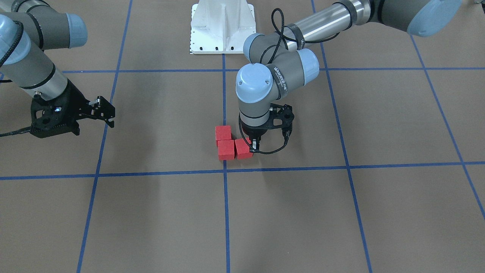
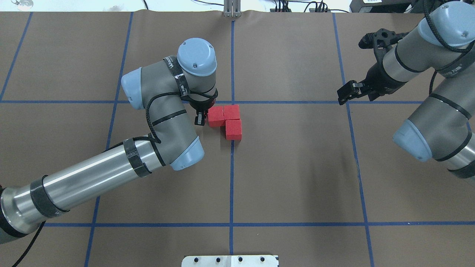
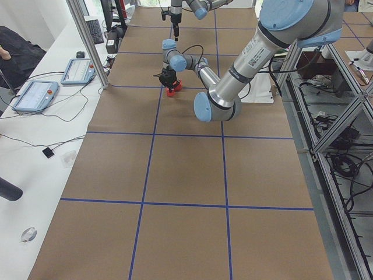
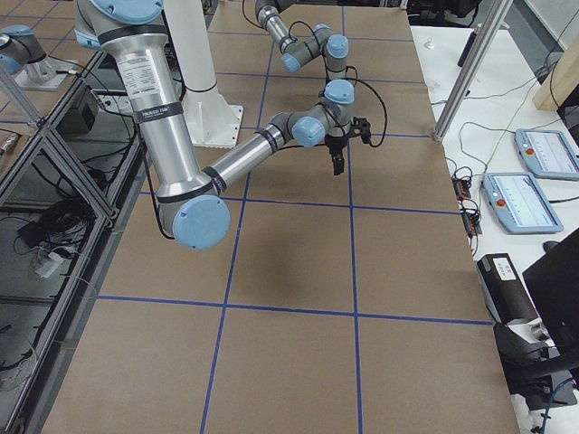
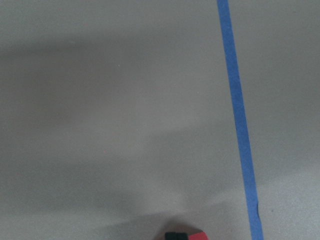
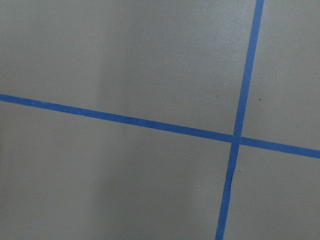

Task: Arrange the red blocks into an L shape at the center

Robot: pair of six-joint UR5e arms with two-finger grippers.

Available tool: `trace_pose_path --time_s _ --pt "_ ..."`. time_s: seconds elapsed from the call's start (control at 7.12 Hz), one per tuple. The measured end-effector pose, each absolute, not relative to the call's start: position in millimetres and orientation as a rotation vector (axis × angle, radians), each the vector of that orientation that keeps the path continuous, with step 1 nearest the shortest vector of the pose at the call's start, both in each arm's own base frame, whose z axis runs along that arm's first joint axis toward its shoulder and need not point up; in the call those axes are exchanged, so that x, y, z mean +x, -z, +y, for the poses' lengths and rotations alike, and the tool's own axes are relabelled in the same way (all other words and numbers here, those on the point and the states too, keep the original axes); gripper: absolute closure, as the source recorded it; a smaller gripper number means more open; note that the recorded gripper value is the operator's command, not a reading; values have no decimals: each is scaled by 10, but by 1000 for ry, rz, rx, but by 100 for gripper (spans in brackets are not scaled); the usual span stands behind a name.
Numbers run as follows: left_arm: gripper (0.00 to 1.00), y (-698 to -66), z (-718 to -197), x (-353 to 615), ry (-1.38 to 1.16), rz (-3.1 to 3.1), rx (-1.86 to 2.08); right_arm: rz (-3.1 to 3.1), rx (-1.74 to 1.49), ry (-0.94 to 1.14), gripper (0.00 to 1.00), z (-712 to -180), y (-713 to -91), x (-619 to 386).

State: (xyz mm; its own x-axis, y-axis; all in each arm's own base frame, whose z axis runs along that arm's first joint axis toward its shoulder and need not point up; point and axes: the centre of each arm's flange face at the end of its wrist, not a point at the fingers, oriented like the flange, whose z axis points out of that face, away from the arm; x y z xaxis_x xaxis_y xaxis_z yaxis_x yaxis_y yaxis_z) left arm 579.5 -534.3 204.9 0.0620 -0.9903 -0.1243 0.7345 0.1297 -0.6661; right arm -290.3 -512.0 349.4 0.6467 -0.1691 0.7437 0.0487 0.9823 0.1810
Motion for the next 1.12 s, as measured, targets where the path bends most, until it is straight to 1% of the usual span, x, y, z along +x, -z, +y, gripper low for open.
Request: trace_pose_path --time_s 0.56,0.84,1.12 --pt "100 -1939 -5354 5695 1377 669 -521 -859 148 124 1 -5079 -3507 -2871" --pt "100 -1795 -5508 5298 1368 657 -483 -857 144 124 1 -5081 -3507 -2880" --pt "100 -1654 -5683 4826 1288 662 -429 -855 142 121 1 -5106 -3520 -2864"
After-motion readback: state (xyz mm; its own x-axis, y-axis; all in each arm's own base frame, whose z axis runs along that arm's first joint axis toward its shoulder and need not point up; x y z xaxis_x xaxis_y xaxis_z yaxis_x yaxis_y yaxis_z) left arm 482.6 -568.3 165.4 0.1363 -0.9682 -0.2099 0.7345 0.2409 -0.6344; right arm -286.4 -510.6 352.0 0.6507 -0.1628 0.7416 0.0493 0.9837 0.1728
